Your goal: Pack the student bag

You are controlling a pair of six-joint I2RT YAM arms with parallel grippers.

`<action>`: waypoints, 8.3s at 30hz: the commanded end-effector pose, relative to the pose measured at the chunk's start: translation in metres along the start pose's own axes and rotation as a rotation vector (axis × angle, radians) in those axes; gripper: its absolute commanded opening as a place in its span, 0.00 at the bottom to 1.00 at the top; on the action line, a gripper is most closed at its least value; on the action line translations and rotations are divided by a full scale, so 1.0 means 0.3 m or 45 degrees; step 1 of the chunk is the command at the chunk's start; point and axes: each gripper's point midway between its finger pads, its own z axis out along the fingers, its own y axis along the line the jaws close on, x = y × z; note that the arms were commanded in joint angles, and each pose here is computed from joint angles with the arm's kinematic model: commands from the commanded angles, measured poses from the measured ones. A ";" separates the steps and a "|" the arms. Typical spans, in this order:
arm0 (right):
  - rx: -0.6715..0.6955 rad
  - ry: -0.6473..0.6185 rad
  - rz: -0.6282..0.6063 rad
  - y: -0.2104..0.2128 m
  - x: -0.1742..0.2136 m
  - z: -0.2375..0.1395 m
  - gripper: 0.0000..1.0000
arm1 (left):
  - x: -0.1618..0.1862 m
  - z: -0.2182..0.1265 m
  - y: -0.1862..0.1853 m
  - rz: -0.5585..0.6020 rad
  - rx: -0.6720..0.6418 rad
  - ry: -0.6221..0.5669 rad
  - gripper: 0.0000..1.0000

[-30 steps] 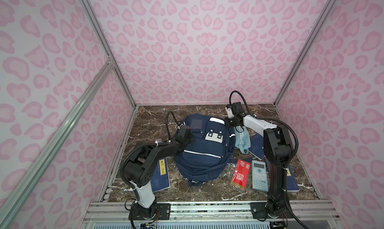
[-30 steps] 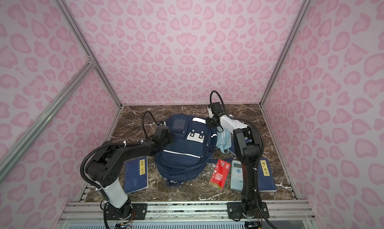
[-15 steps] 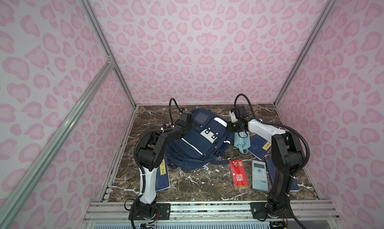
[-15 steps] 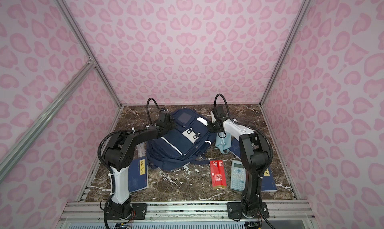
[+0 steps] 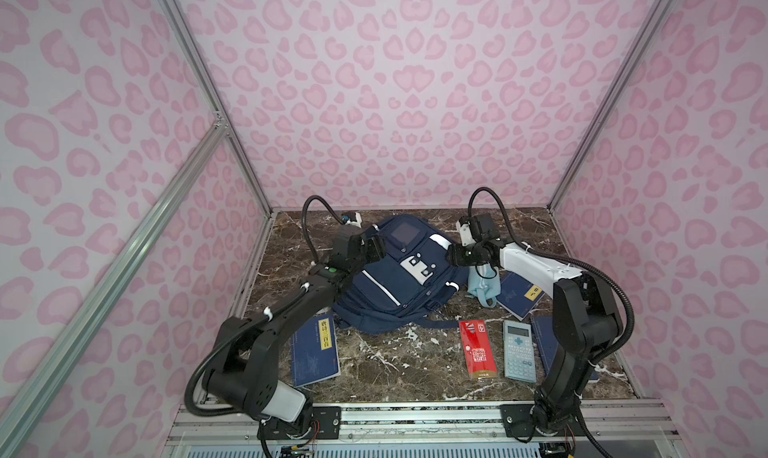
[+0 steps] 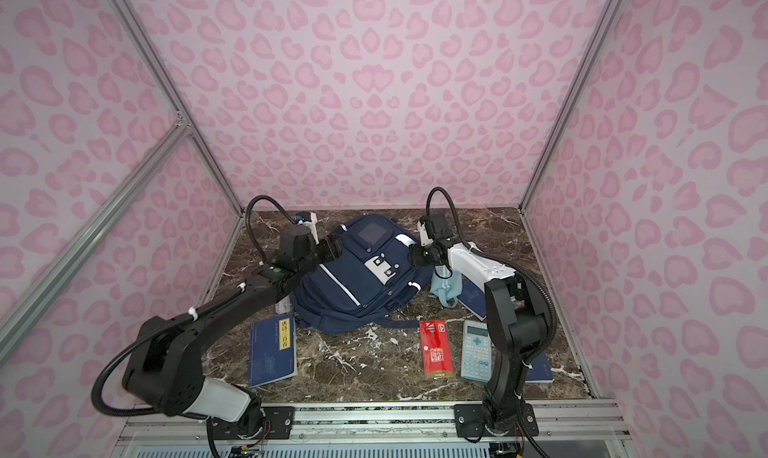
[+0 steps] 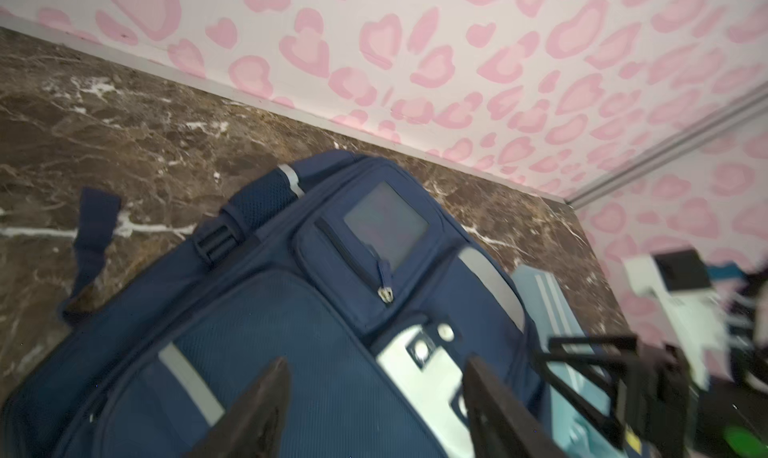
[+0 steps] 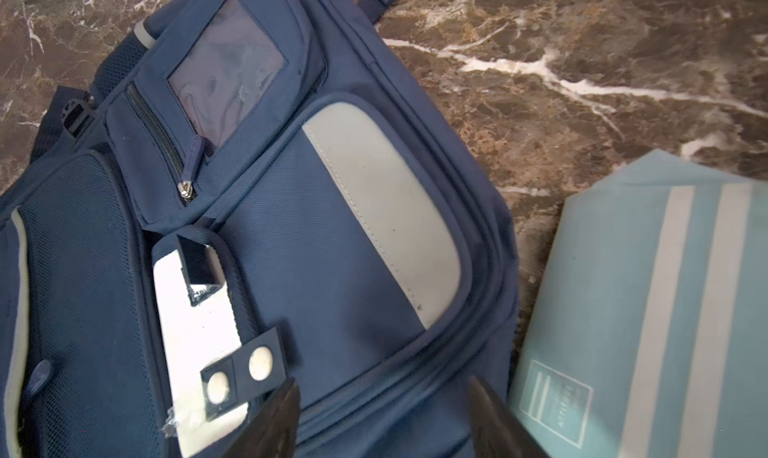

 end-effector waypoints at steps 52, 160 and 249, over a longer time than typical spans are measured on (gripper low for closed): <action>-0.048 0.057 -1.193 0.289 0.406 -0.082 0.78 | 0.126 -0.144 0.110 -0.084 0.063 0.028 0.98; -0.394 -0.451 -1.445 0.700 0.418 -0.160 0.51 | 0.459 -0.292 -0.155 0.109 0.529 0.405 0.04; -0.475 -0.524 -1.475 0.595 0.499 -0.311 0.63 | 0.576 -0.289 -0.213 -0.076 0.420 0.500 0.03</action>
